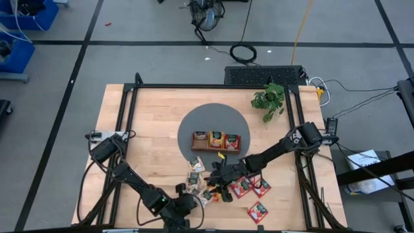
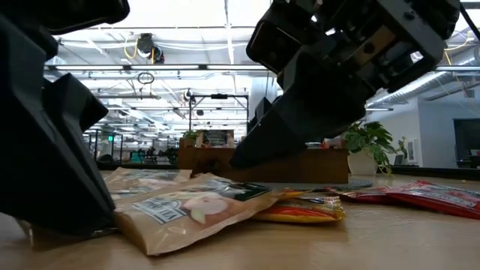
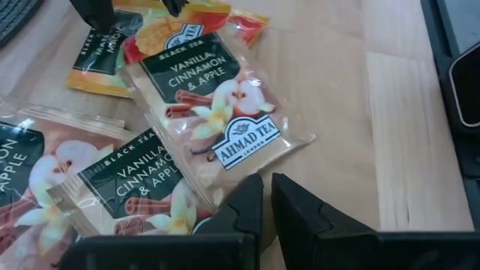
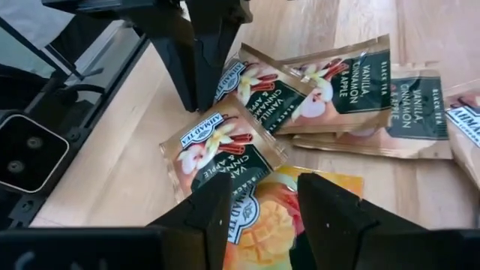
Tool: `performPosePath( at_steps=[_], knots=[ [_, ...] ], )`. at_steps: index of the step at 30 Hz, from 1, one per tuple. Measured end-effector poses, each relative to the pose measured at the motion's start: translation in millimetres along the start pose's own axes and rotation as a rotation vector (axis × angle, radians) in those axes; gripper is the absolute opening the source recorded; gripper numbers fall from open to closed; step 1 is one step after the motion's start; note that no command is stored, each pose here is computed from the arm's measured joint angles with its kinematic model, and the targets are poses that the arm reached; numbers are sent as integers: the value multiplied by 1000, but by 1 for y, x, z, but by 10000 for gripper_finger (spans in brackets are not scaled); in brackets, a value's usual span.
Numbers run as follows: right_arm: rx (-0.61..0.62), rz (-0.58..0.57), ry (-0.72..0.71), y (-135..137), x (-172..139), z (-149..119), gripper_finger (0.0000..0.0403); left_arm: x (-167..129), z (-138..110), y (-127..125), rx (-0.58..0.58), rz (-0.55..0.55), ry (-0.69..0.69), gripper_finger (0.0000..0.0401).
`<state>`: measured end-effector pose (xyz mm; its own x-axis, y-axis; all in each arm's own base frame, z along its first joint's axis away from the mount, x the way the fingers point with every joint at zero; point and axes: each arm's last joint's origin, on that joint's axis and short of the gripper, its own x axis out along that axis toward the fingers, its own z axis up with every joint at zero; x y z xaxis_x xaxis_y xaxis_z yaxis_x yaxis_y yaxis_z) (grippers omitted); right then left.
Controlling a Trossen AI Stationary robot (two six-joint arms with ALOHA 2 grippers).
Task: Pick & Place Tea
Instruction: Put the brown tea bag into the left section of the wooden organizer
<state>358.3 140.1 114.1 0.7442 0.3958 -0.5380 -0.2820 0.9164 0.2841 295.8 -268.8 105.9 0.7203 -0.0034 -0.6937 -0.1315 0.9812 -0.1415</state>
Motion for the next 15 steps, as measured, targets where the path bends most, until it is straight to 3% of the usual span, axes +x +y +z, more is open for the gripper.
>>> performPosePath(
  at_steps=[15],
  knots=[
    [133, 27, 75, -4, -1, -5, 141, 0, 0, 1, 10, 21, -17, 37]
  ],
)
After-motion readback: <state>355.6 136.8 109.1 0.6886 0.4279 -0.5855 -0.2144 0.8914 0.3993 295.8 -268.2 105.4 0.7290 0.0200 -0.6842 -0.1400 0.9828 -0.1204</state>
